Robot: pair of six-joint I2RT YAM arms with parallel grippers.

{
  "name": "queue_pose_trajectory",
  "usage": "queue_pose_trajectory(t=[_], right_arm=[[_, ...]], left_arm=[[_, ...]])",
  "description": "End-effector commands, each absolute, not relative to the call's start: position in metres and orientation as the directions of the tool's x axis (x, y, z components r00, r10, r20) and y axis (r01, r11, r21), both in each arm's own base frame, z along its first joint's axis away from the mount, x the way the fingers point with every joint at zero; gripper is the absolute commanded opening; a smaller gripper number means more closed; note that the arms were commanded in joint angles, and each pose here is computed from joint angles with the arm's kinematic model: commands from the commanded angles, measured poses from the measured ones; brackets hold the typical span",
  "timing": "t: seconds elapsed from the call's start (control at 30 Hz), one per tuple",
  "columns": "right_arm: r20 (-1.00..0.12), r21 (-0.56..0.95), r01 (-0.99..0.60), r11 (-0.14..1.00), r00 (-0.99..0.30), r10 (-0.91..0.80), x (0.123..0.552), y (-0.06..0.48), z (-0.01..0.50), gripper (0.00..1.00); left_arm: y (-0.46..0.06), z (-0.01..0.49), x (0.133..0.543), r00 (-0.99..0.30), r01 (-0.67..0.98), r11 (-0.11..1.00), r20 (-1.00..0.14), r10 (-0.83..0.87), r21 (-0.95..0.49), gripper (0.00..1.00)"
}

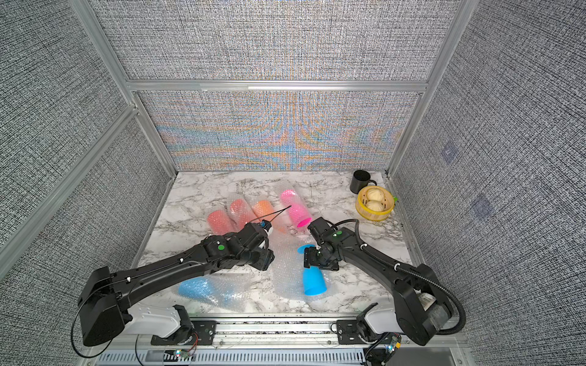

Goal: Unpack wine glasses from bubble wrap
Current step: Unwrap the bubble wrap at the center of the board.

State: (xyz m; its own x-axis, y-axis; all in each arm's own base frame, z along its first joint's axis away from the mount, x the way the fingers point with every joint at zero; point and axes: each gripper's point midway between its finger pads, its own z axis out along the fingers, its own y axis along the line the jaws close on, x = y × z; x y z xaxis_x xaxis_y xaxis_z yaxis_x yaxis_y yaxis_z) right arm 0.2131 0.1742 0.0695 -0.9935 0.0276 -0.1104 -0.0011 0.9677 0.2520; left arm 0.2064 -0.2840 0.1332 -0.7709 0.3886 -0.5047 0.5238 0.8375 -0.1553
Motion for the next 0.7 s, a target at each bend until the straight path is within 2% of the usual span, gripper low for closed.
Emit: queue_pose_trajectory(t=[0.0,0.1,0.17,0.27,0.37,0.43,0.53,0.67], right_arm=[[-0.114,0.299,-0.028,0.954,-0.993,0.006,0.217,0.188,0.074,0.79],[-0.126,0.268,-0.051,0.962,-0.992,-0.017,0.214,0.186,0.078,0.77],[-0.125,0.261,-0.074,0.962,-0.991,-0.042,0.21,0.188,0.08,0.76],[-0.132,0.167,-0.089,0.982,-0.989,-0.067,0.207,0.177,0.082,0.78],[-0.174,0.07,-0.083,0.994,-0.982,-0.07,0.208,0.156,0.096,0.83],[-0.247,0.031,-0.076,0.997,-0.967,-0.066,0.218,0.147,0.122,0.85],[-0.27,0.051,-0.102,0.993,-0.959,-0.085,0.217,0.148,0.138,0.87],[-0.208,0.186,-0.206,0.961,-0.964,-0.167,0.198,0.188,0.132,0.86]], left_arm=[[-0.279,0.118,0.203,-0.794,0.516,0.848,-0.44,0.419,-0.123,0.62],[-0.276,0.095,0.192,-0.822,0.51,0.849,-0.368,0.434,-0.138,0.59],[-0.272,0.088,0.19,-0.832,0.493,0.86,-0.359,0.422,-0.133,0.59],[-0.267,0.089,0.193,-0.832,0.481,0.869,-0.372,0.412,-0.114,0.61],[-0.266,0.086,0.193,-0.834,0.482,0.87,-0.359,0.419,-0.105,0.59],[-0.267,0.081,0.192,-0.839,0.48,0.871,-0.346,0.42,-0.107,0.58],[-0.267,0.075,0.193,-0.841,0.476,0.874,-0.342,0.419,-0.1,0.56],[-0.266,0.076,0.195,-0.839,0.474,0.876,-0.35,0.417,-0.091,0.55]])
